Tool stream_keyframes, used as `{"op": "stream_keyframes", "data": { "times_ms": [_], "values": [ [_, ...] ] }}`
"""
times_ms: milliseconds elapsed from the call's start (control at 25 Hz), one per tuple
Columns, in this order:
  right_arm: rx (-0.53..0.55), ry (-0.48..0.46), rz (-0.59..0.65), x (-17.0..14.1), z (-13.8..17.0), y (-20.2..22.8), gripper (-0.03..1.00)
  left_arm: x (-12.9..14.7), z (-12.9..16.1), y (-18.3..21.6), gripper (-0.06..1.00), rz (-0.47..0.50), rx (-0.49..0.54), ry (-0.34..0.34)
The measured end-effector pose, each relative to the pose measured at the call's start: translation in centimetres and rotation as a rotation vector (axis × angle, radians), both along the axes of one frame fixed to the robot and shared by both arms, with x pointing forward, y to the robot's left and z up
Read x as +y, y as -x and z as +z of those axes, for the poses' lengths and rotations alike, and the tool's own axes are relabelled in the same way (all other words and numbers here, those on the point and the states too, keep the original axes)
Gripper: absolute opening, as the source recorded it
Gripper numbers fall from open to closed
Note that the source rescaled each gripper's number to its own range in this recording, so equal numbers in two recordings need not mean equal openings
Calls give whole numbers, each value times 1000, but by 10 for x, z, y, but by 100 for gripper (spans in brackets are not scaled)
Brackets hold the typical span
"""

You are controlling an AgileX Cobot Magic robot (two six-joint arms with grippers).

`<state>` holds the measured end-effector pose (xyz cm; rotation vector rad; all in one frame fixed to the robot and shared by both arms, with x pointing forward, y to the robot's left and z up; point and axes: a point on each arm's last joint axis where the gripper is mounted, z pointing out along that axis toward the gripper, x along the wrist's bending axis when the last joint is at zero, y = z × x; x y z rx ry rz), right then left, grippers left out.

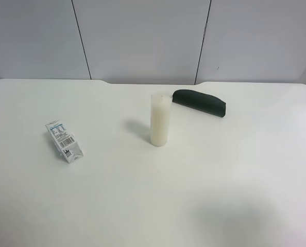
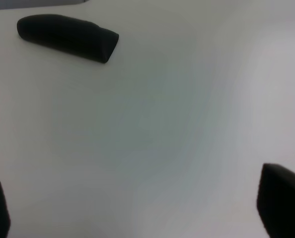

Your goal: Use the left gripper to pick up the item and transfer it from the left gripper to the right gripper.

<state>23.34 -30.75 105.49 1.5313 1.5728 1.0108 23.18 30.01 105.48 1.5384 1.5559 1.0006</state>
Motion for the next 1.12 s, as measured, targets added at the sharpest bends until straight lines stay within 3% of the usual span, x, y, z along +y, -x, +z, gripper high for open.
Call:
{"op": "stream_keyframes", "data": {
  "times_ms": [640, 800, 1120],
  "values": [
    [0, 0, 0, 0, 0, 0, 100, 0, 0, -1, 100, 0, 5, 0],
    [0, 0, 0, 0, 0, 0, 100, 0, 8, -8, 100, 0, 95, 5],
    [0, 0, 0, 0, 0, 0, 100, 3, 65, -49, 100, 5, 296, 25]
  ]
}}
